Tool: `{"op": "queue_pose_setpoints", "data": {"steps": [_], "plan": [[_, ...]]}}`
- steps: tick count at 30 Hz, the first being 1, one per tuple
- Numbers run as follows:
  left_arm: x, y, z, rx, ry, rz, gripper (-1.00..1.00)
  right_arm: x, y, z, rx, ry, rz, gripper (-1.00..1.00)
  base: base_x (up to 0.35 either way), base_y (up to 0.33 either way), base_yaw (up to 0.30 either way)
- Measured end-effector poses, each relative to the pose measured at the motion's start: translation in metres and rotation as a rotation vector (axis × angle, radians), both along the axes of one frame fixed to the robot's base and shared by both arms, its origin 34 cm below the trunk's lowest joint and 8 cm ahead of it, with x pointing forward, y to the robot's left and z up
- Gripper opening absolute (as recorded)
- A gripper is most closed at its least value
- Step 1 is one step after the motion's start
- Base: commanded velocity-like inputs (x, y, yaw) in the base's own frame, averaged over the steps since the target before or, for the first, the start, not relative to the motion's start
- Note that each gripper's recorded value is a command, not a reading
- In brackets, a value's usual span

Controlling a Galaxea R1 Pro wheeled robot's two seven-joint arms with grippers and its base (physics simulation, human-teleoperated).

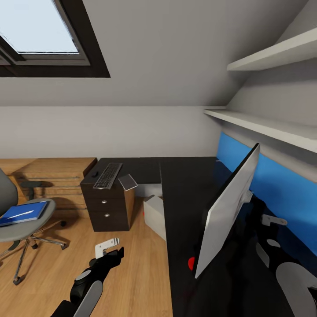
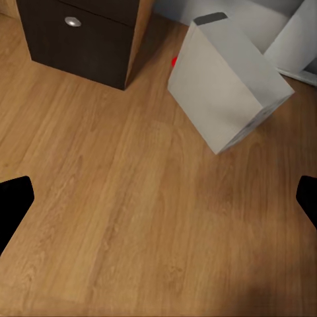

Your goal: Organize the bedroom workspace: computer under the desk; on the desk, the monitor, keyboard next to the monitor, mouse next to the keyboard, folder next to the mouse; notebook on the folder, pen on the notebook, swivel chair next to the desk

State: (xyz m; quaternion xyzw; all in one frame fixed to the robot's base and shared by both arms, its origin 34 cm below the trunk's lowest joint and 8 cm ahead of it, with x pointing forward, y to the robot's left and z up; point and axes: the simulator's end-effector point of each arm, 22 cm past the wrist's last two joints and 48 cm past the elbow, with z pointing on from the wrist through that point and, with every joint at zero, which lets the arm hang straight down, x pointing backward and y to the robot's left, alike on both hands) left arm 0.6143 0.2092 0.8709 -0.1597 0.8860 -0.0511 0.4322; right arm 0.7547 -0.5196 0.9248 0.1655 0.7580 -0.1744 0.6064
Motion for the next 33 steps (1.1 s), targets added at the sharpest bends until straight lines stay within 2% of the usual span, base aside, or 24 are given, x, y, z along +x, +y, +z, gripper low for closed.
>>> {"op": "queue_pose_setpoints", "data": {"steps": [21, 33], "plan": [[-0.0001, -0.0001, -0.0003, -0.001, 0.001, 0.0, 1.0, 0.0002, 0.0005, -0.0001, -0.002, 0.001, 0.003, -1.0, 0.001, -0.066, 0.0], [-0.0003, 0.0, -0.0008, 0.0, 0.002, 0.0, 1.0, -0.0008, -0.0008, -0.0006, 0.001, 0.001, -0.004, -1.0, 0.106, 0.0, 0.0]]}}
